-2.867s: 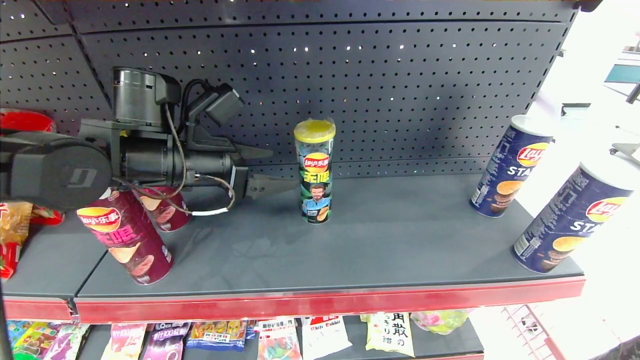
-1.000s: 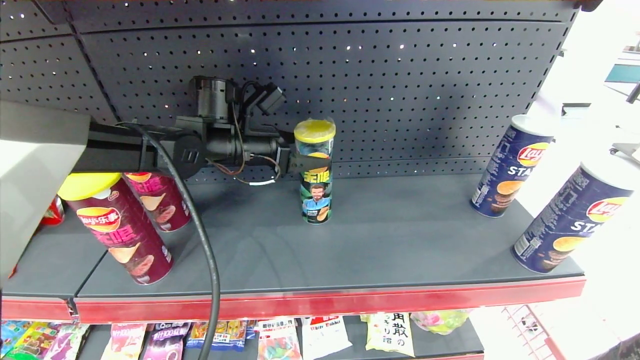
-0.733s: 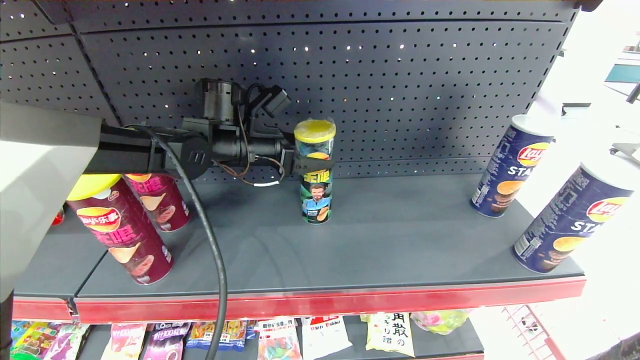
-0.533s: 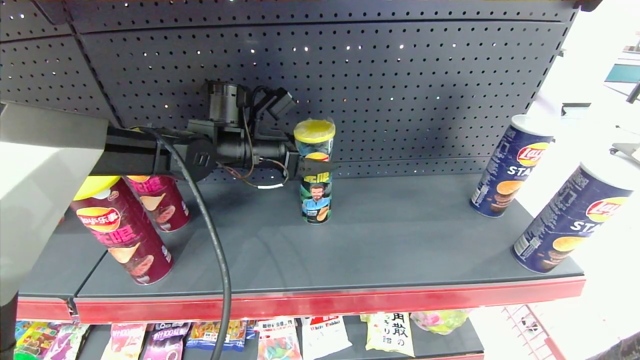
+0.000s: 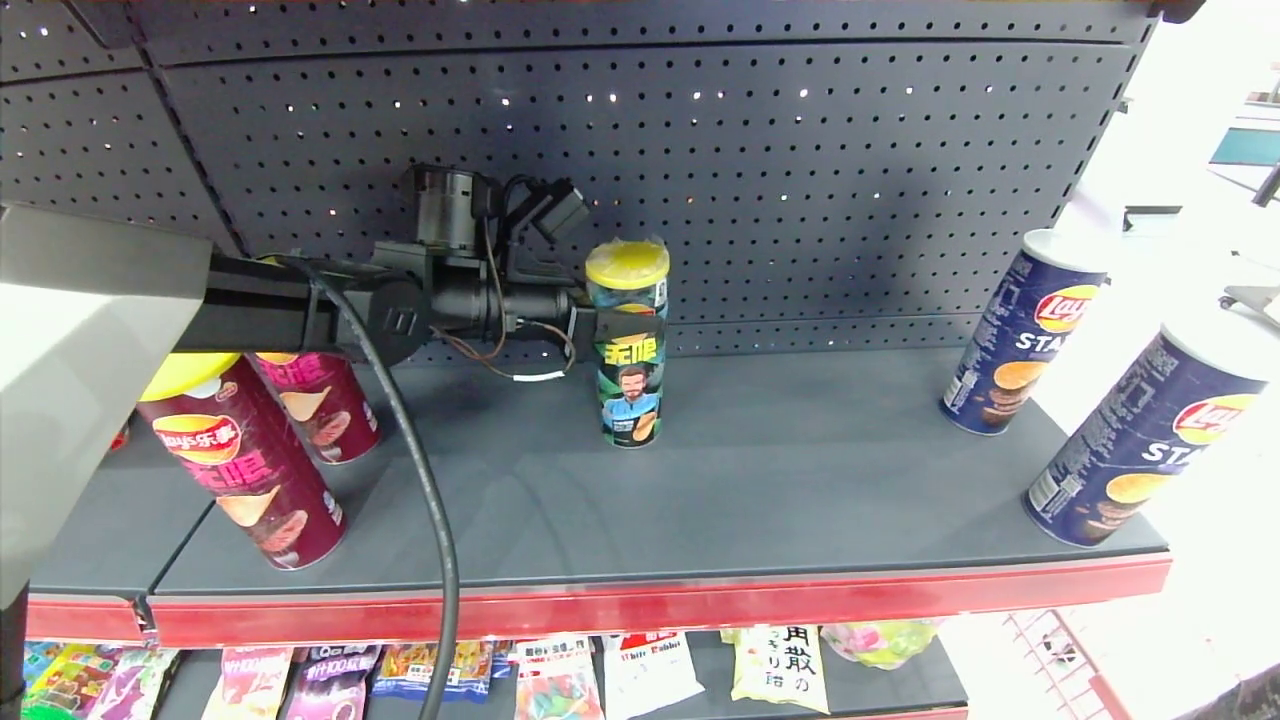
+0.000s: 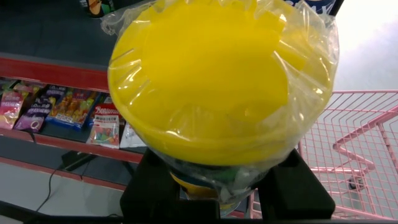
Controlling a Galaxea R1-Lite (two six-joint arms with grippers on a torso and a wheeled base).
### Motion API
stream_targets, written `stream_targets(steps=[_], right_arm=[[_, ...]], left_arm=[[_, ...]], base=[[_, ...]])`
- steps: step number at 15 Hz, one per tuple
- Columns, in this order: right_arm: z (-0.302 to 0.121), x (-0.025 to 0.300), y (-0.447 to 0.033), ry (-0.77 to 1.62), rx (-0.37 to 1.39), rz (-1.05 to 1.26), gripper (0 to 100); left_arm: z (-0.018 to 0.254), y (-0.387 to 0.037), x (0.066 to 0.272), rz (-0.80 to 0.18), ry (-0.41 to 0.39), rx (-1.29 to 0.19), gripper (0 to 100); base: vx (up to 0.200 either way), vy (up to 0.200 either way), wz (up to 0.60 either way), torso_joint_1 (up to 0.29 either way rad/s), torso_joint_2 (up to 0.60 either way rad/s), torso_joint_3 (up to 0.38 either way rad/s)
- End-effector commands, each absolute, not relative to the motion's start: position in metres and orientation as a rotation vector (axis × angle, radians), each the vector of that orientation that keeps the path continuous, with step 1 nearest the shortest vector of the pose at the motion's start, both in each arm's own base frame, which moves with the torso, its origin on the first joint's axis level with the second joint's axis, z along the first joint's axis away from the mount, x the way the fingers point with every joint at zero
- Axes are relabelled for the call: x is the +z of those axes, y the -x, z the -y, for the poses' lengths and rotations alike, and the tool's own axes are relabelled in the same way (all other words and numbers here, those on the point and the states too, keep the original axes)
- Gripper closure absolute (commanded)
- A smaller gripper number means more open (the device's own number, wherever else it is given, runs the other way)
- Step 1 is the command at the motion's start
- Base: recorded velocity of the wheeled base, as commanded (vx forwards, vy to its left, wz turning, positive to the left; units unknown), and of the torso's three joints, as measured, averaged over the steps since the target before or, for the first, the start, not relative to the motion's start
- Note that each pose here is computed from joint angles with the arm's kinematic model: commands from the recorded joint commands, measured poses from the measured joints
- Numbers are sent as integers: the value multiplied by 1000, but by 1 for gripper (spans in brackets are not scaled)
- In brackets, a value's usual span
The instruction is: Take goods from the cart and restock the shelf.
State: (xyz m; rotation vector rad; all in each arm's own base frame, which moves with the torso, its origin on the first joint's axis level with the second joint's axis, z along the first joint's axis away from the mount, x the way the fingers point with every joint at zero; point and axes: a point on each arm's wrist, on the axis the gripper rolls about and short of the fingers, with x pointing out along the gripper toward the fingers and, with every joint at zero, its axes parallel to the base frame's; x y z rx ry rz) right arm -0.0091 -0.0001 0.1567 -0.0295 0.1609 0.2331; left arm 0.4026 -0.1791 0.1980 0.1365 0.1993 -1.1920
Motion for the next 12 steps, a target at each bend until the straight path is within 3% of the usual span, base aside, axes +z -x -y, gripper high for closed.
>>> stream_targets(steps=[1, 3, 6, 8, 12], right_arm=[[0, 157, 9, 30, 234, -160, 100], [0, 157, 9, 30, 234, -159, 100], [0, 157, 9, 30, 234, -159, 100], [0, 158, 9, 30, 234, -157, 100], [0, 159, 10, 30, 234, -151, 100]], left_arm=[[176, -389, 211, -188, -133, -1195, 100], [181, -355, 231, -225, -56, -1226, 100], [185, -329, 233, -250, -54, -1256, 100], [187, -311, 223, -272, -62, -1265, 100], [189, -298, 199, -220, -73, -1240, 100]], base=[[0, 0, 0, 0, 0, 0], [0, 0, 0, 0, 0, 0], [0, 0, 0, 0, 0, 0], [0, 0, 0, 0, 0, 0], [0, 0, 0, 0, 0, 0]])
